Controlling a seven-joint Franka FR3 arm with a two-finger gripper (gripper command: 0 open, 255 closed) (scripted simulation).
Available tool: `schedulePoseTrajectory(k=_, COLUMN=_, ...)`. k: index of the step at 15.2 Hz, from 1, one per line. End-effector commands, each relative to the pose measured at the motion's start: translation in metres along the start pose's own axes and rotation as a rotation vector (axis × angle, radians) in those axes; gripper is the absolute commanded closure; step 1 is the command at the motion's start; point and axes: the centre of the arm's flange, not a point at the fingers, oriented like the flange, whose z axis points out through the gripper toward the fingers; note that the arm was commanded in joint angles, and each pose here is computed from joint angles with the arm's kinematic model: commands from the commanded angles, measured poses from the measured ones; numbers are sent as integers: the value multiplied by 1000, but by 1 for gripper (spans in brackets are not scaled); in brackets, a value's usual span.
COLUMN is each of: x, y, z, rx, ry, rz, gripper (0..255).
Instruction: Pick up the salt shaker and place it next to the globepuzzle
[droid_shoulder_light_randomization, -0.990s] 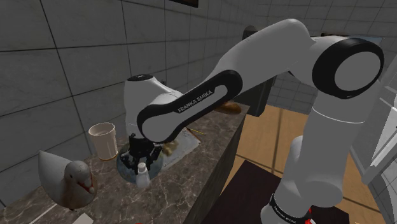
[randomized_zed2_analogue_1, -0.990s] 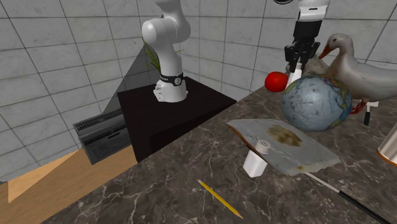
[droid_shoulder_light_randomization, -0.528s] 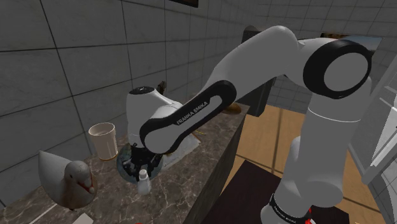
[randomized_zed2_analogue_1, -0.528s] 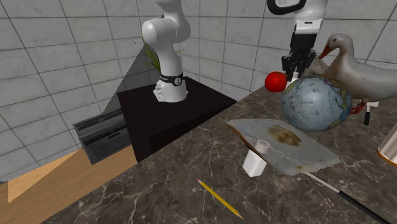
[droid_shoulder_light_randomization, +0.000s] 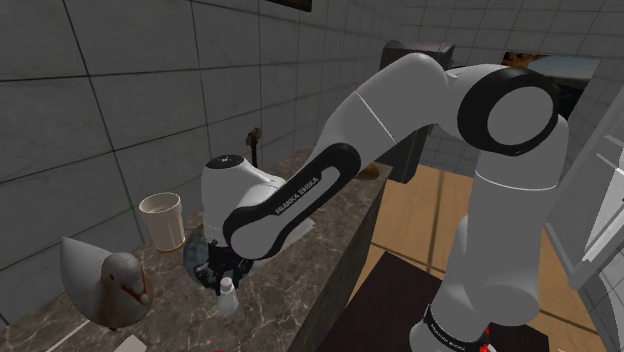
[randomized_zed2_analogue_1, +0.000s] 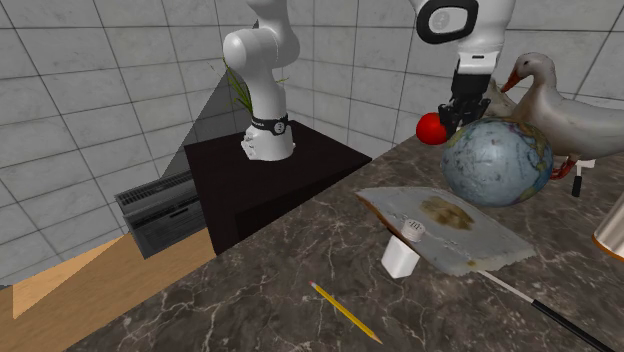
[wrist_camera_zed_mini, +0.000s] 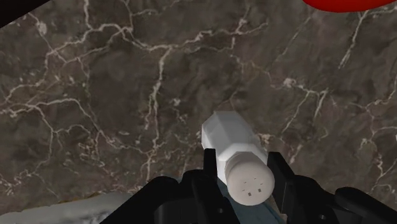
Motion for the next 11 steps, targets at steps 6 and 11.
schedulePoseTrajectory(k=6, x=0, y=0, z=3, rx=1, ry=0, rz=0, gripper=255)
schedulePoseTrajectory(k=11, x=0, y=0, z=3, rx=1, ry=0, rz=0, gripper=0)
